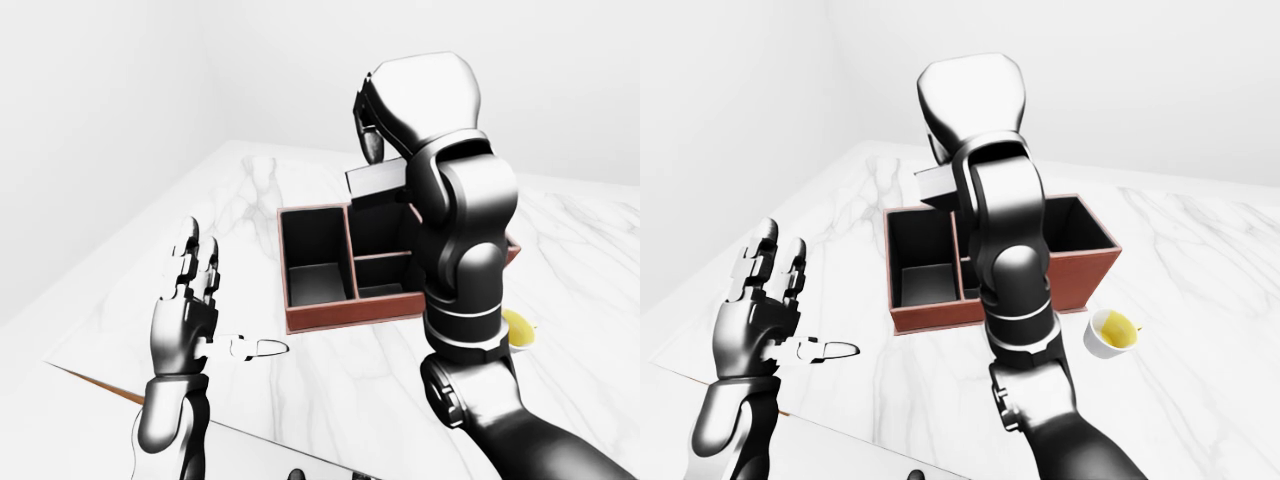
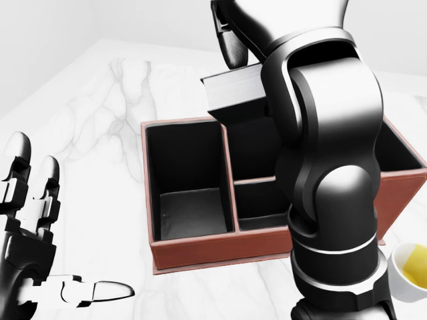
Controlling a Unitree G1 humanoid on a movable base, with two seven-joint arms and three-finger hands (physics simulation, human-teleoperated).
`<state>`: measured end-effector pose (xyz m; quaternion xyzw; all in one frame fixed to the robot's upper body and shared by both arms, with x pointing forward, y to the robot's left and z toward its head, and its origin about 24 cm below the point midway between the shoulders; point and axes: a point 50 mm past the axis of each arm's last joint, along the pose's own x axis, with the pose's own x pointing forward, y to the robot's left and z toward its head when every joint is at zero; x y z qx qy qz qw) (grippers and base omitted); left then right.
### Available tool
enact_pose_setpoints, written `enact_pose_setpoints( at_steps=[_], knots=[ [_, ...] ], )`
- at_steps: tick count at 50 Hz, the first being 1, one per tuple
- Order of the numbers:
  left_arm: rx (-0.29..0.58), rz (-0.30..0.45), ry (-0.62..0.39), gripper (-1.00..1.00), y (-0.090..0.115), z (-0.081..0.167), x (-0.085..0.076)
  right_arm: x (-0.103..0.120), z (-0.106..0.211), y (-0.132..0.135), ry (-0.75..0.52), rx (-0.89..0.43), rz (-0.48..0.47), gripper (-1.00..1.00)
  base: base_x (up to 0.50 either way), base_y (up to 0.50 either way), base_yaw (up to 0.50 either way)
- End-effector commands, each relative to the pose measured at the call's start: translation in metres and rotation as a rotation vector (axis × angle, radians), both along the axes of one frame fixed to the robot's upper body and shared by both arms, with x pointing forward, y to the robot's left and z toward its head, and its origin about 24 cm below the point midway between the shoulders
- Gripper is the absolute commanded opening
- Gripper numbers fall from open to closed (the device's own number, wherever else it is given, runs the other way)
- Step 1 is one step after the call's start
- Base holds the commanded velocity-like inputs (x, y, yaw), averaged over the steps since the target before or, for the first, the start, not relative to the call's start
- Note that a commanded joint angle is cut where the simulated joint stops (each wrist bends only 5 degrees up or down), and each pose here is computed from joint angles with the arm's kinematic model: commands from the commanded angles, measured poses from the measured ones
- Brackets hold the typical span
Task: Pick up the book and place it in the front compartment of the caddy.
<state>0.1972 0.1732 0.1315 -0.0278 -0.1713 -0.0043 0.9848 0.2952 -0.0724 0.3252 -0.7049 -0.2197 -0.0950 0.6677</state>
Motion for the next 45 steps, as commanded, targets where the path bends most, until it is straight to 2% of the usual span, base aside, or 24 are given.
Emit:
enact_pose_setpoints(
  at_steps=[1,32,45],
  knots=[
    [0.000,-0.001,0.000,1.00,0.000,0.000,0.000,-0.002,0.008,0.006,-0.025,-0.005,0.014,-1.00,0.00,0.00,0.00],
    [0.003,-0.001,0.005,1.00,-0.001,-0.001,-0.001,0.016,0.000,-0.012,0.072,0.026,0.048,-1.00,0.00,0.00,0.00],
    [0.003,-0.004,0.003,1.00,-0.002,0.000,0.000,0.031,-0.012,-0.015,0.166,0.044,0.087,-1.00,0.00,0.00,0.00]
  ],
)
